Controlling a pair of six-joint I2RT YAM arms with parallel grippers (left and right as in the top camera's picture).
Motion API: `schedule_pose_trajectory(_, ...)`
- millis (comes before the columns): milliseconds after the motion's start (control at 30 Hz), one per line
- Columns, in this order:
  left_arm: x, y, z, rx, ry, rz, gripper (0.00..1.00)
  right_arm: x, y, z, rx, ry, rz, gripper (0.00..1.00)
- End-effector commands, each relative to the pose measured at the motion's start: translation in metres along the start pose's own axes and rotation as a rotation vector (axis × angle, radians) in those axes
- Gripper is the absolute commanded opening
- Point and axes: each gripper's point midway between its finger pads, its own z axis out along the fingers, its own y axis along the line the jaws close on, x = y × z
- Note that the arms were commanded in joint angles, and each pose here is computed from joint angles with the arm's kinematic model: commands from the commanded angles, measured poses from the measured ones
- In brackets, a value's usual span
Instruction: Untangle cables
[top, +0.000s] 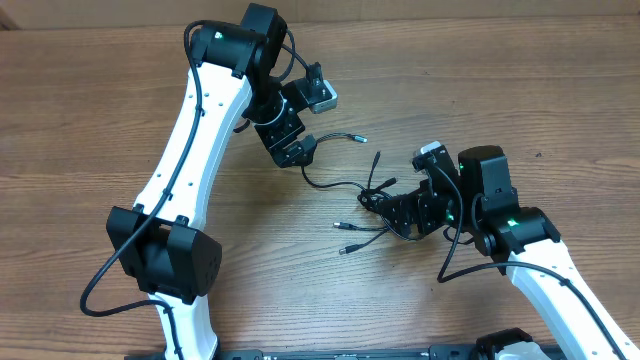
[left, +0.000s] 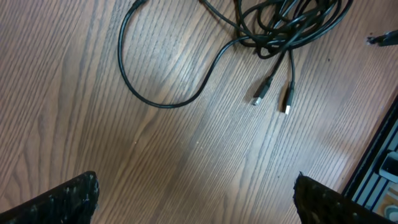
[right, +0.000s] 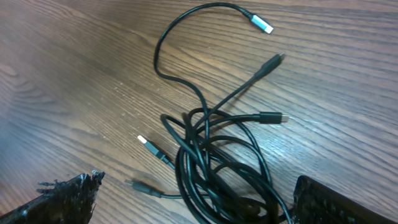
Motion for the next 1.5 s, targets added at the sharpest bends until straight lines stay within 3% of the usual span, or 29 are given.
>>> schedule_pose_trajectory(0, -0.001, 0.000, 0.000, -0.011, 0.007, 0.015, 1.00, -0.003, 0.008, -0.002, -0.050, -0.005, -0.010, 1.00)
schedule_pose_trajectory(200, -0.001, 0.001, 0.000, -0.011, 0.006, 0.015, 1.00, 0.032, 0.008, 0.002, -0.074, 0.119, -0.226, 1.00)
schedule_pose_trajectory(467, -0.001, 0.001, 0.000, -0.011, 0.006, 0.015, 1.00, 0.066, -0.021, 0.031, -0.005, 0.287, -0.175, 0.92)
schedule_pose_trajectory(633, -0.001, 0.001, 0.000, -0.013, 0.005, 0.015, 1.00, 0.068, -0.028, 0.046, -0.008, 0.298, -0.169, 0.85)
schedule_pose_trajectory(700, -0.001, 0.001, 0.000, -0.013, 0.005, 0.015, 1.00, 0.064, -0.029, 0.049, -0.005, 0.282, -0.176, 0.75)
schedule_pose_trajectory(800, -0.001, 0.001, 0.000, -0.013, 0.005, 0.015, 1.00, 0.057, -0.030, 0.051, 0.000, 0.252, -0.189, 0.33)
schedule_pose_trajectory(867, -0.001, 0.001, 0.000, -0.013, 0.005, 0.016, 1.00, 0.053, -0.027, 0.052, -0.019, 0.235, -0.191, 0.10)
schedule_pose_trajectory(900, -0.001, 0.001, 0.000, -0.013, 0.005, 0.016, 1.00, 0.052, -0.022, 0.052, -0.046, 0.224, -0.190, 0.04)
schedule_pose_trajectory(1167, -0.001, 0.001, 0.000, -0.013, 0.005, 0.016, 1.00, 0.019, 0.038, 0.037, -0.378, 0.063, -0.192, 0.04)
schedule_pose_trajectory(1467, -0.001, 0.001, 0.000, -0.013, 0.005, 0.015, 1.00, -0.036, 0.067, -0.012, -0.433, -0.158, -0.243, 0.04)
